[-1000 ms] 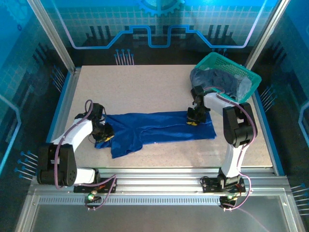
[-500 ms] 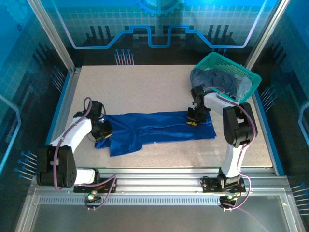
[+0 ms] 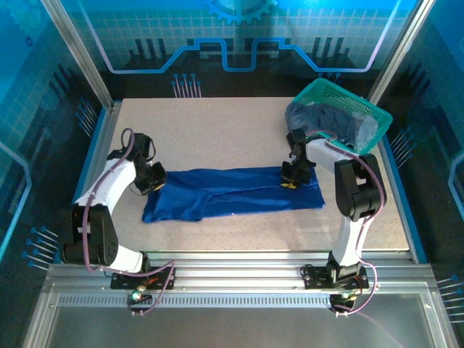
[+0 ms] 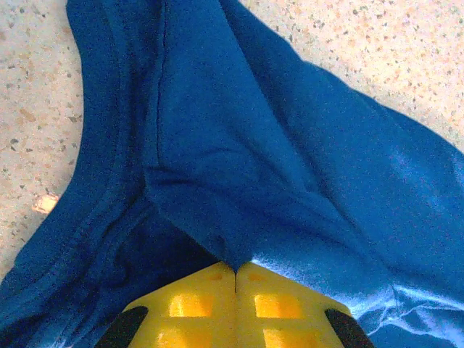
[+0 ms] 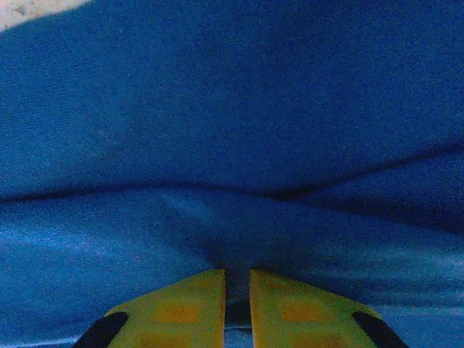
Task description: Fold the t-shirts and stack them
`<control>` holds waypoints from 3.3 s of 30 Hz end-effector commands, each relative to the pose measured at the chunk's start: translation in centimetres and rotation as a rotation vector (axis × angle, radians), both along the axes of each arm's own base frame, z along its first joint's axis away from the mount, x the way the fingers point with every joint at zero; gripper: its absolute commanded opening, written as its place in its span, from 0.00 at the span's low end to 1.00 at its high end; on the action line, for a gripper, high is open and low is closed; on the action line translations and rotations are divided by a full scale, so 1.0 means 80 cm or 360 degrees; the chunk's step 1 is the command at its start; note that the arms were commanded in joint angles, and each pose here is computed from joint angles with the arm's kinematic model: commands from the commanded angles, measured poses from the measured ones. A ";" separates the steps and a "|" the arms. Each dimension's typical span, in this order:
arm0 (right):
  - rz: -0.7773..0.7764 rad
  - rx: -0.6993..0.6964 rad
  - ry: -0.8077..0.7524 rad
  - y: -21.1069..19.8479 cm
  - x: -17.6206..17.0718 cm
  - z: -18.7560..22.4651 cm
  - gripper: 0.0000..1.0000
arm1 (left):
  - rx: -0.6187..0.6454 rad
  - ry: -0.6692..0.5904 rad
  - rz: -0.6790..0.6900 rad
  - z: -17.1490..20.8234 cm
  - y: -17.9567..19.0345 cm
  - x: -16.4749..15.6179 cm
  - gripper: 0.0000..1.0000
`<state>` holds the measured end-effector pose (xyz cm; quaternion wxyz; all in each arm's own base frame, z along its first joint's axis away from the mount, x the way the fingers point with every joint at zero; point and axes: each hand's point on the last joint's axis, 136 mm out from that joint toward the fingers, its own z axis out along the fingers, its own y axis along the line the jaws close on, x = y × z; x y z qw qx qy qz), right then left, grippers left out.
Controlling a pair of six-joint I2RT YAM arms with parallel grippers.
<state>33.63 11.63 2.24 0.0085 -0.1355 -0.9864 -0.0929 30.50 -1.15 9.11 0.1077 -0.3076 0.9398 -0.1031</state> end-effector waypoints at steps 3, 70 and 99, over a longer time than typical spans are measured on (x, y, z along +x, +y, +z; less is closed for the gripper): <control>0.0007 -0.0036 0.0038 -0.007 -0.005 0.000 0.18 | 0.0063 0.0057 -0.0003 0.000 0.020 0.014 0.00; -0.0332 0.0324 0.0362 0.186 -0.106 0.024 0.31 | -0.0519 -0.0619 0.0133 -0.003 -0.138 0.433 0.49; 0.0397 0.0243 -0.0053 0.139 -0.042 -0.005 0.31 | -0.0453 -0.0508 0.0387 -0.024 -0.224 0.282 0.45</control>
